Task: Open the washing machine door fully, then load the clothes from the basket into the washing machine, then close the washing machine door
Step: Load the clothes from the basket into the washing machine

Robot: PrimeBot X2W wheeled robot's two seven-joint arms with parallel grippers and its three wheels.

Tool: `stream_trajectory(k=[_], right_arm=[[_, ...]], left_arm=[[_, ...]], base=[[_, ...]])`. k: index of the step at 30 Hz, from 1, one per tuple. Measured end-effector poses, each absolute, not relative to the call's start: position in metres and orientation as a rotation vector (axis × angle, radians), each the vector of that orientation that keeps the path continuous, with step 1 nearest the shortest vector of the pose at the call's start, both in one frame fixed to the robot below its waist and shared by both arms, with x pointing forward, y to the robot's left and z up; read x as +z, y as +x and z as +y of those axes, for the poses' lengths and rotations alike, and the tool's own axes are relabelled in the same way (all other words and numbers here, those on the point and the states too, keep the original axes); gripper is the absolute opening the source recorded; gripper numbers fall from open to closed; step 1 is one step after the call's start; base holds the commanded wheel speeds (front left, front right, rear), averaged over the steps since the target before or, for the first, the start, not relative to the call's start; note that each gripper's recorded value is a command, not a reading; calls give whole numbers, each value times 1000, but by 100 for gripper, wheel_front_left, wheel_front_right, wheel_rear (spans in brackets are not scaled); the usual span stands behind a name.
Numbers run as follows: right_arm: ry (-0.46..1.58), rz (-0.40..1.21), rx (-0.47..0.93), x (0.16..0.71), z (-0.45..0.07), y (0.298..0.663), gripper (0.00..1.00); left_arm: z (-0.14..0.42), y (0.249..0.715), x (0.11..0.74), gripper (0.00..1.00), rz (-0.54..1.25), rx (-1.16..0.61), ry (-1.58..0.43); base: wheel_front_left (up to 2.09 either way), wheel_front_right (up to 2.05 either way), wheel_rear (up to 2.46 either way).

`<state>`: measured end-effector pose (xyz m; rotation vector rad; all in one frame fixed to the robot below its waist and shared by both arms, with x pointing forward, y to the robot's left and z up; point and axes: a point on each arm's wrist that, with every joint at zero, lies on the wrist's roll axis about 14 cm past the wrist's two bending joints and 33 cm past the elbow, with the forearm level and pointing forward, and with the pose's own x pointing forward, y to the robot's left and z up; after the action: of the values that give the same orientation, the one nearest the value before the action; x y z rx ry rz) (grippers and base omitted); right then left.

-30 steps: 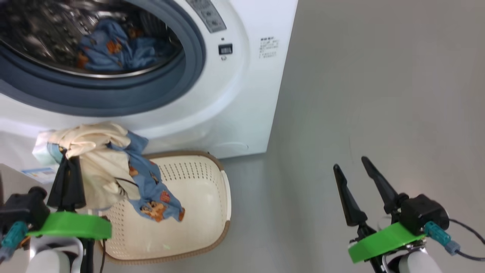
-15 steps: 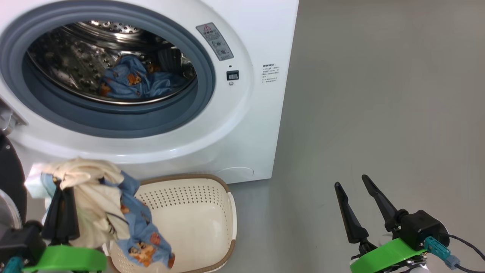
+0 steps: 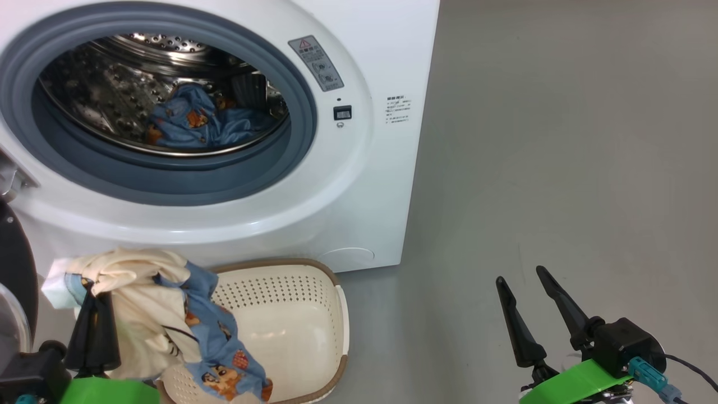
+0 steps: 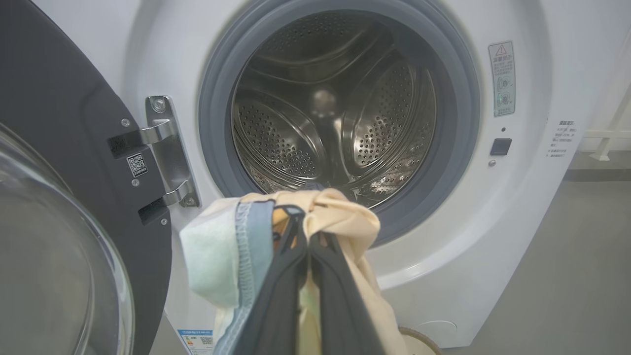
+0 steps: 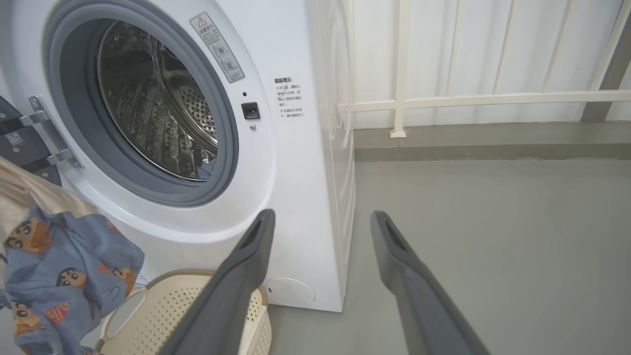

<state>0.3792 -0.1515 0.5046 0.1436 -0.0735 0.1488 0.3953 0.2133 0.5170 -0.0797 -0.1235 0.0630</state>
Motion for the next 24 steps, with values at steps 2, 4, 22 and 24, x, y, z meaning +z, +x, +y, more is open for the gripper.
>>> stream_trajectory(k=[2,4,22,24], right_arm=[[144,-70,148,503,-152,380,100],[144,-67,147,502,-152,380,100],[147,5,139,475,-153,398,100],[147,13,137,471,-154,402,100]], left_arm=[[212,396,515,0,-119,61,-81],[211,397,513,0,-114,61,-84],[198,437,483,0,-42,27,-108],[196,444,478,0,-33,22,-113]], base=[[0,0,0],[0,0,0],[0,0,0],[0,0,0]])
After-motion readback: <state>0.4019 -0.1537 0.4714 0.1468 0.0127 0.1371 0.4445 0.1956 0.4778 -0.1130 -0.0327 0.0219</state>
